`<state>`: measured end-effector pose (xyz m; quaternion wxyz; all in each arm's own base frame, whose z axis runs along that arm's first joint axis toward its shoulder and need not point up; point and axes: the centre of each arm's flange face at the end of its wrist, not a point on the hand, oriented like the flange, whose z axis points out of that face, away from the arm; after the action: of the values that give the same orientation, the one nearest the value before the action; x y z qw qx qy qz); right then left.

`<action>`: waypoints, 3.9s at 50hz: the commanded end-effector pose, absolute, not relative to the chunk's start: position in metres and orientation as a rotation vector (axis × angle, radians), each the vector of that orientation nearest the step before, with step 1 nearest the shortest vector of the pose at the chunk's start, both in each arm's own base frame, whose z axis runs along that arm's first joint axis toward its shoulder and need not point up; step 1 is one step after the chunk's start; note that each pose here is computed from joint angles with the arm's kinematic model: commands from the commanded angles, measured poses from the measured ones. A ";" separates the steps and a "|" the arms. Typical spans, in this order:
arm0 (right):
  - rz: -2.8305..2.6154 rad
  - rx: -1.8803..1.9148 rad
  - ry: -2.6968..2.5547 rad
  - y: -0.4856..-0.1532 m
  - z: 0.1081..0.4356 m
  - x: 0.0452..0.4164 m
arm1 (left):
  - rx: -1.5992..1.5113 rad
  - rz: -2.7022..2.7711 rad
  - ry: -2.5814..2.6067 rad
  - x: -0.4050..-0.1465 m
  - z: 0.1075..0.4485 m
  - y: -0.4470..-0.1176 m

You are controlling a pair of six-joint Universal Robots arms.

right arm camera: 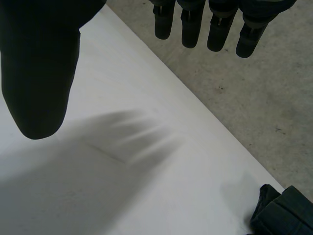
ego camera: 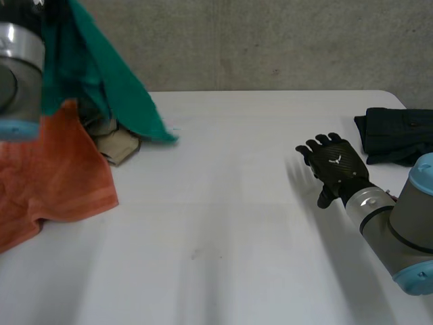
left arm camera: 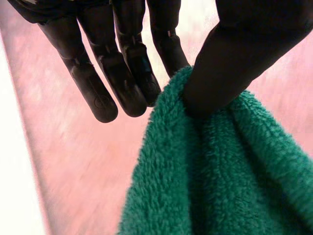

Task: Fold the laundry.

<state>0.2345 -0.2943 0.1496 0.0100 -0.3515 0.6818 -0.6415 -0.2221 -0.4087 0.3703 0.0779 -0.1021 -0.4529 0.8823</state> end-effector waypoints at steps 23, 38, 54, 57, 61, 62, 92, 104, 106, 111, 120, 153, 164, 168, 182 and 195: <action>-2.052 -0.722 2.203 -0.321 0.185 0.197 | -0.660 1.848 -1.765 -0.367 0.230 -0.271; -1.603 -0.701 2.399 -0.260 0.193 0.222 | -0.609 1.720 -2.172 -0.302 0.250 -0.257; -1.322 -0.881 2.380 -0.150 0.152 0.269 | -0.745 1.535 -2.288 -0.273 0.168 -0.200; -1.345 -0.886 2.389 -0.142 0.144 0.271 | -0.767 1.558 -2.280 -0.278 0.157 -0.203; -1.364 -0.881 2.382 -0.133 0.139 0.272 | -0.798 1.572 -2.288 -0.283 0.147 -0.206; -1.363 -0.881 2.378 -0.131 0.138 0.273 | -0.804 1.577 -2.288 -0.285 0.146 -0.207; -2.249 -0.899 2.156 -0.248 0.277 0.232 | -0.466 2.163 -1.944 -0.241 0.305 -0.279; -2.002 -1.140 2.235 -0.278 0.246 0.232 | -0.495 1.727 -2.251 -0.239 0.226 -0.281; -1.984 -1.131 2.269 -0.291 0.231 0.233 | -0.506 1.715 -2.285 -0.240 0.211 -0.292; -2.055 -1.084 2.309 -0.324 0.210 0.238 | -0.545 1.811 -2.245 -0.249 0.202 -0.320; -2.627 -0.610 1.973 -0.387 0.271 0.244 | -0.369 2.198 -1.764 -0.271 0.299 -0.367; -2.076 -0.977 2.136 -0.306 0.168 0.228 | -0.231 1.813 -2.231 -0.231 0.155 -0.349; -2.023 -0.992 2.278 -0.307 0.145 0.221 | -0.312 1.867 -2.252 -0.218 0.173 -0.347; -2.053 -0.935 2.244 -0.305 0.158 0.222 | -0.337 1.924 -2.198 -0.210 0.200 -0.335; -2.017 -0.879 2.243 -0.300 0.158 0.226 | -0.908 1.738 -2.295 -0.208 0.183 -0.228; -2.004 -0.887 2.256 -0.298 0.155 0.226 | -1.106 1.622 -2.393 -0.207 0.140 -0.214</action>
<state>0.2257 -0.2988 0.1558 -0.0013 -0.2816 0.7162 -0.6386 -0.2065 -0.2067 0.1537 0.0354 -0.3526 -0.7701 0.5305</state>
